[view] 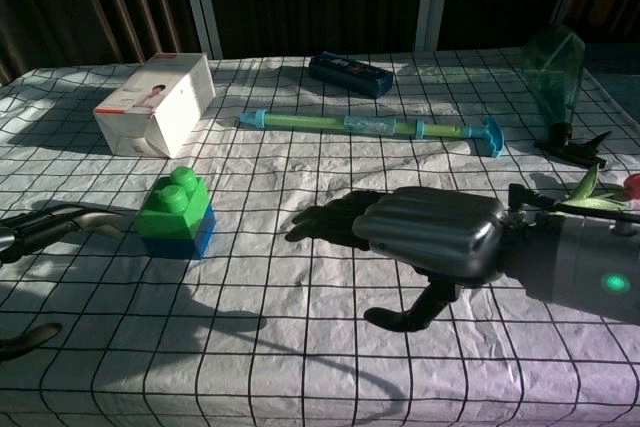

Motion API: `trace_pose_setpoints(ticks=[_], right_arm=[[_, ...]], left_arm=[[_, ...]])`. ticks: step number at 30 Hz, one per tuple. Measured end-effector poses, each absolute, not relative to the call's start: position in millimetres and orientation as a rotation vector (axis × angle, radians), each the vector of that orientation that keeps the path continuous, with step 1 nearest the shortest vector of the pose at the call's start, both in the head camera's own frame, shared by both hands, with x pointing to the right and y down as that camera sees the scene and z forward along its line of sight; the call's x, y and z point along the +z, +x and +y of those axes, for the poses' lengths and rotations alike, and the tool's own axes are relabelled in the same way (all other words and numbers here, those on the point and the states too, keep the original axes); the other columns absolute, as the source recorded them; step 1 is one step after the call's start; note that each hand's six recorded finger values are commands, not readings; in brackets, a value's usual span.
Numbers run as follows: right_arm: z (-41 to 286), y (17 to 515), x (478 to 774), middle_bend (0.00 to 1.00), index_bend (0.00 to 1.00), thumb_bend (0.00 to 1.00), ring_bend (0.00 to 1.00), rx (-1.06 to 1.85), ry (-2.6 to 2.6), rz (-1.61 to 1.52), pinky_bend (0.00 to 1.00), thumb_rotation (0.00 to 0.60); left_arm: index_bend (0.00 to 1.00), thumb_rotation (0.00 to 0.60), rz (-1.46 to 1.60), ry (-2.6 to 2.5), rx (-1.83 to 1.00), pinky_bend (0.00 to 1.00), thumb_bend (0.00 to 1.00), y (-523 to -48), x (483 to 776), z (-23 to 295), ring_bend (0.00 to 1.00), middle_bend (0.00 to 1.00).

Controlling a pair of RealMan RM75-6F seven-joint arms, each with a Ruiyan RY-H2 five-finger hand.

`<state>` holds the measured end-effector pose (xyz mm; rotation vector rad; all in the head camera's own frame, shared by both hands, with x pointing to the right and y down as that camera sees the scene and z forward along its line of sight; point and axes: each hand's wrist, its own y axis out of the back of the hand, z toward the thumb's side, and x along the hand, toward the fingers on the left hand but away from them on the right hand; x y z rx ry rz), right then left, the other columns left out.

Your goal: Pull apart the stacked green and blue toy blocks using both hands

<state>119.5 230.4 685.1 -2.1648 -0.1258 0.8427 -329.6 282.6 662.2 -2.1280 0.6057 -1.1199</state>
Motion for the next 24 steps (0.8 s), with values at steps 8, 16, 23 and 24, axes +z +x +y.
trace_pose_setpoints(ticks=[8, 16, 23, 24], right_arm=[[224.8, 131.1, 681.1, 0.00, 0.00, 0.35, 0.00, 0.862, -2.157, -0.157, 0.00, 0.600], [206.2, 159.4, 670.5, 0.00, 0.00, 0.35, 0.00, 0.904, -2.117, -0.250, 0.00, 0.600], [172.8, 199.4, 661.3, 0.00, 0.00, 0.35, 0.00, 1.009, -2.053, -0.376, 0.00, 0.600], [165.1, 206.0, 658.0, 0.00, 0.00, 0.35, 0.00, 1.024, -2.043, -0.403, 0.00, 0.600]], left_arm=[[0.00, 0.600, 0.676, -2.100, -1.105, 0.16, 0.35, -332.8, 653.4, 274.6, 0.01, 0.01], [0.00, 0.600, 0.868, -1.954, -1.019, 0.19, 0.34, -340.4, 628.7, 239.4, 0.00, 0.00], [0.00, 0.600, 0.727, -2.016, -1.084, 0.19, 0.33, -316.5, 653.2, 220.6, 0.00, 0.00], [0.00, 0.600, 0.707, -2.025, -1.090, 0.19, 0.33, -311.7, 656.9, 217.8, 0.00, 0.00]])
